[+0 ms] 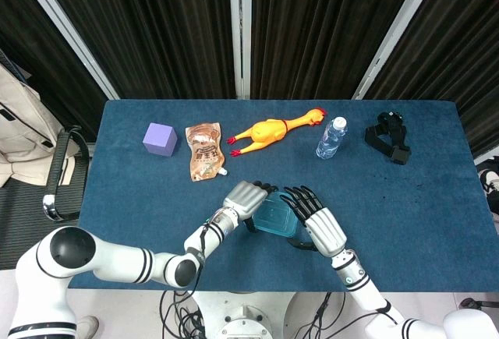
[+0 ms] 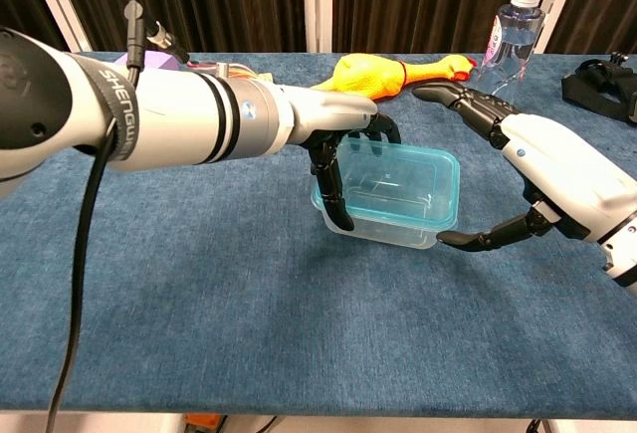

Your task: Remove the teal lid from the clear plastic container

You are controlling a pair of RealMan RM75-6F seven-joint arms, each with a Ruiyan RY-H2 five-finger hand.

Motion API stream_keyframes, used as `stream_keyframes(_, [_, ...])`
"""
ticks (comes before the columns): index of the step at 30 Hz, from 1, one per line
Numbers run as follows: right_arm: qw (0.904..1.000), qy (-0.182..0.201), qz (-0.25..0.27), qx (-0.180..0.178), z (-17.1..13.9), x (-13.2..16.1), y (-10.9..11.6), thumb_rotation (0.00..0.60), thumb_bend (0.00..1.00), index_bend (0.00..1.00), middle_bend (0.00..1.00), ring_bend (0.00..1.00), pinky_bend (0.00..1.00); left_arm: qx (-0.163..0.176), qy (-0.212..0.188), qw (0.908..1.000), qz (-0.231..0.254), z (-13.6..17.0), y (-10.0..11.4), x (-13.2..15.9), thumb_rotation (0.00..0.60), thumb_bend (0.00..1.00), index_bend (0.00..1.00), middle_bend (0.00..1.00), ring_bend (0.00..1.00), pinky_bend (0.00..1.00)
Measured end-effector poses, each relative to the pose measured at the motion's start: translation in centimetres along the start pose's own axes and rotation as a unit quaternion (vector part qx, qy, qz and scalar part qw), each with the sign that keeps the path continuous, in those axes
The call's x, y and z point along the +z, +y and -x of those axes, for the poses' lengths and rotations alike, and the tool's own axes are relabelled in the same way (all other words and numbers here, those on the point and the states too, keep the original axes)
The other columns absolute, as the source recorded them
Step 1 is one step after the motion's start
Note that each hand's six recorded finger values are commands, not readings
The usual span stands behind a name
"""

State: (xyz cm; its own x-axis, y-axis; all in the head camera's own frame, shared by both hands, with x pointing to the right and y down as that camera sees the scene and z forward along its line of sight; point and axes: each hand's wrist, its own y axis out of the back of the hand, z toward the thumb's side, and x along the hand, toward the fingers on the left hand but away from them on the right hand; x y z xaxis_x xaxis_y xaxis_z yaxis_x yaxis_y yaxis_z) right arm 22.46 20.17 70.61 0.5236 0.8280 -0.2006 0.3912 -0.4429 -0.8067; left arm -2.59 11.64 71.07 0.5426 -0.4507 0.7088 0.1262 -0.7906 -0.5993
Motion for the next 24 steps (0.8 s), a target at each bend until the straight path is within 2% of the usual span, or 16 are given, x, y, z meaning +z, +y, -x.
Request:
stream_keyframes(9, [0.9999,0.002,-0.005,-0.013,0.2,0.1,0.8,0.6,0.07,0.0,0.0,0.0,0.0,0.006,0.0,0.9999,-0.012,0.0,0.1,0.1,0.6,0.01,0.35,0.39,0.31,0.47])
stream_keyframes(14, [0.9997,0.003,-0.006,-0.021,0.3,0.1,1.1,0.6,0.15,0.0,0.02,0.0,0.0,0.005,0.001,0.9999,-0.015,0.0,0.1,0.1,0.6,0.02,0.35,0.39,0.31,0.46])
stream_keyframes(17, [0.9996,0.005,-0.01,-0.024,0.3,0.1,1.1,0.6,0.27,0.08,0.08,0.0,0.0,0.002,-0.001,0.9999,-0.011,0.0,0.1,0.2,0.6,0.02,0.32,0.38,0.31,0.46])
stream_keyframes(19, [0.9996,0.008,-0.016,-0.024,0.4,0.0,1.1,0.6,0.31,0.15,0.12,0.0,0.0,-0.001,-0.004,1.0,-0.005,0.1,0.1,0.3,0.6,0.01,0.29,0.37,0.3,0.46])
stream_keyframes(24, [0.999,0.017,-0.03,-0.029,0.9,0.1,1.1,0.6,0.33,0.23,0.19,0.0,0.0,-0.006,-0.014,0.9998,0.009,0.5,0.5,0.6,0.6,0.01,0.26,0.36,0.29,0.46])
